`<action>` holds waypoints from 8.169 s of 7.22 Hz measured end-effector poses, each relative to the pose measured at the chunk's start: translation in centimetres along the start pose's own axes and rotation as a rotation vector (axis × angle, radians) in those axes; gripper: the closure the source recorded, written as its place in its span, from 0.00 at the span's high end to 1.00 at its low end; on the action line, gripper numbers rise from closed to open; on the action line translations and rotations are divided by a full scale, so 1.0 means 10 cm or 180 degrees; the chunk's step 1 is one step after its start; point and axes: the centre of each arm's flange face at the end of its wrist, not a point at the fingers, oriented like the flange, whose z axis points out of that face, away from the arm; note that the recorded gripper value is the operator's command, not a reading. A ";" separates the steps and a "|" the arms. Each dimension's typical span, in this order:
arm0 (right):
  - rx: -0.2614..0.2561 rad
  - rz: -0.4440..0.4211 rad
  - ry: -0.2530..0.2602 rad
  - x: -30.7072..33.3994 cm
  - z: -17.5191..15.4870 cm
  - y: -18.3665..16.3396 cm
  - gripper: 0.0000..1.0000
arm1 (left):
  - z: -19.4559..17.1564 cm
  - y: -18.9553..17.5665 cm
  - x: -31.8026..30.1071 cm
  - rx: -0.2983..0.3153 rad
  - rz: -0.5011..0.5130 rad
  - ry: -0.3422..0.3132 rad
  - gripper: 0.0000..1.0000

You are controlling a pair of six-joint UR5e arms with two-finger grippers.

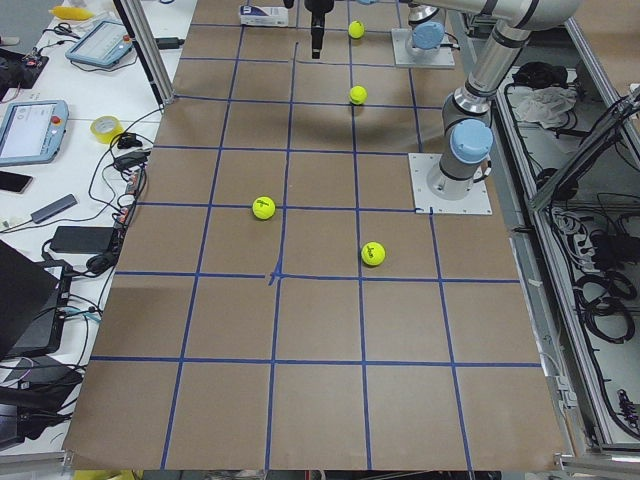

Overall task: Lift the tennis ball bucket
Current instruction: 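Lower the right gripper over the upright white Wilson tennis ball can, then close the right gripper on the can's top and lift it, then carry the can with the right gripper toward the left gripper, tipping it sideways, then lower the can with the right gripper and lay it on its side, then open the right gripper and raise it away while the left arm reaches toward the can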

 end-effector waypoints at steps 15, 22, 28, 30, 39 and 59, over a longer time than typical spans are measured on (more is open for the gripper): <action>-0.0083 -0.0346 -0.0069 0.51 1.41 -0.27 0.41 | 0.00 -0.03 -0.05 0.0018 -0.0017 0.0005 1.00; 0.0132 -0.1634 -0.0072 -1.09 0.67 -0.05 0.08 | 0.00 -0.03 -0.05 0.0023 -0.0015 0.0005 1.00; 0.0330 -0.3861 -0.0060 -3.55 0.50 0.79 0.00 | 0.00 -0.03 -0.06 0.0019 -0.0018 0.0001 1.00; 0.0459 -0.4684 -0.0015 -4.08 0.59 1.15 0.00 | 0.00 -0.03 -0.06 0.0021 0.0000 0.0003 1.00; 0.0340 -0.5805 0.0222 -5.11 0.87 2.32 0.00 | 0.01 -0.04 -0.07 0.0012 -0.0001 0.0004 1.00; 0.0668 -0.4586 -0.0641 -4.56 0.46 2.00 1.00 | 0.01 -0.04 -0.10 -0.0001 -0.0025 -0.0014 1.00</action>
